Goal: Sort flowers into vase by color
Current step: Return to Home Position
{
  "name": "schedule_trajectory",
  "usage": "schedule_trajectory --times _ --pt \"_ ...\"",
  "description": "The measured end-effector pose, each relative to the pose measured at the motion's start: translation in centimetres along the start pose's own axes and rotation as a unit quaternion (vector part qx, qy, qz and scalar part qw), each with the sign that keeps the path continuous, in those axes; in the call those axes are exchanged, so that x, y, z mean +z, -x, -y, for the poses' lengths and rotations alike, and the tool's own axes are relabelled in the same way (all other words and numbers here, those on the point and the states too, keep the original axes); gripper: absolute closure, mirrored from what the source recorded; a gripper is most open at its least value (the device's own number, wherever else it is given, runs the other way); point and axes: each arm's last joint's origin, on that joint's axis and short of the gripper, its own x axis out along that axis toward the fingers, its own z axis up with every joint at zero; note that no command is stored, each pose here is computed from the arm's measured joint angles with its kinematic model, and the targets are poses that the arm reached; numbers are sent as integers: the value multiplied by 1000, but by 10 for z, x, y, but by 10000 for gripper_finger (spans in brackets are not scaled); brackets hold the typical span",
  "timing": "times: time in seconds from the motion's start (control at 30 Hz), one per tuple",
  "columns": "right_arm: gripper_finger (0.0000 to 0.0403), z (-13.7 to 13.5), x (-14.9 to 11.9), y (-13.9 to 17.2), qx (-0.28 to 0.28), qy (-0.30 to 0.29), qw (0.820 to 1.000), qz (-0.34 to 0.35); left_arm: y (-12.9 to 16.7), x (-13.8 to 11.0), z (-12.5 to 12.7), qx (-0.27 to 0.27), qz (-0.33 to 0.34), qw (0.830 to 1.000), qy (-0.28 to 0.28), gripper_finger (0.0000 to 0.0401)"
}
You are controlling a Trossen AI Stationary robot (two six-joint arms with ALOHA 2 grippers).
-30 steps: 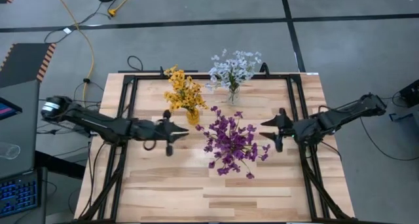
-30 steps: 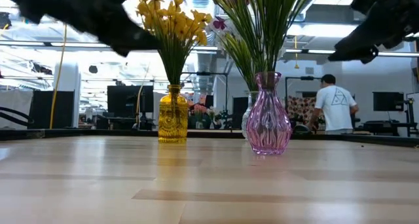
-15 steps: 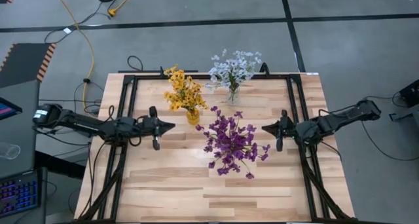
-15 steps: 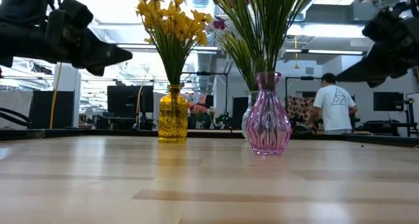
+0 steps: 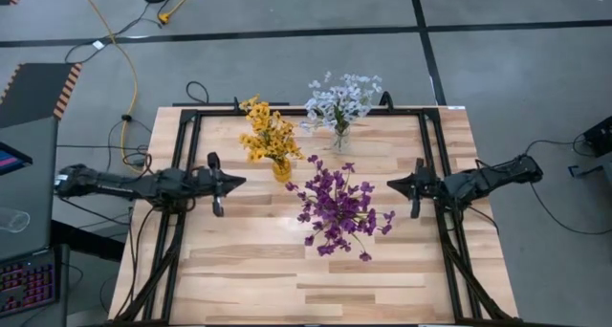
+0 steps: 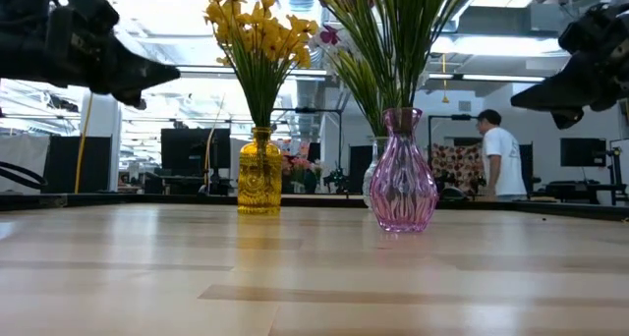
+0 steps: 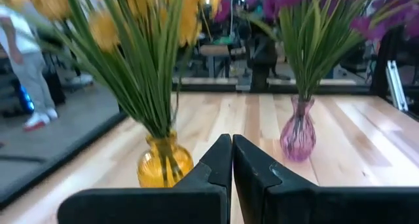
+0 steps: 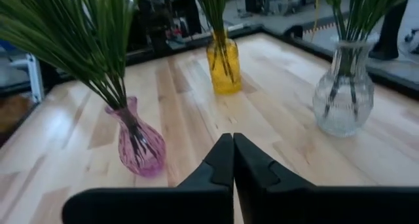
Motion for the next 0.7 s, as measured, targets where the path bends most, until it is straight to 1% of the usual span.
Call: schedule_trajectory --times 0.17,0.33,0.43,0.57,0.7 --pt "382 0 0 0 -2 11 1000 -2 8 5 -2 1 30 999 -13 401" --pt "362 0 0 0 -3 22 1000 -1 15 3 -4 9 27 999 -16 401" --pt "359 1 0 0 -10 32 999 1 19 3 -6 18 27 999 -18 401" --pt "367 1 0 0 -12 50 999 0 21 6 -6 8 48 997 -51 401" --pt "376 2 0 0 -16 55 998 3 20 4 -5 5 38 997 -66 401"
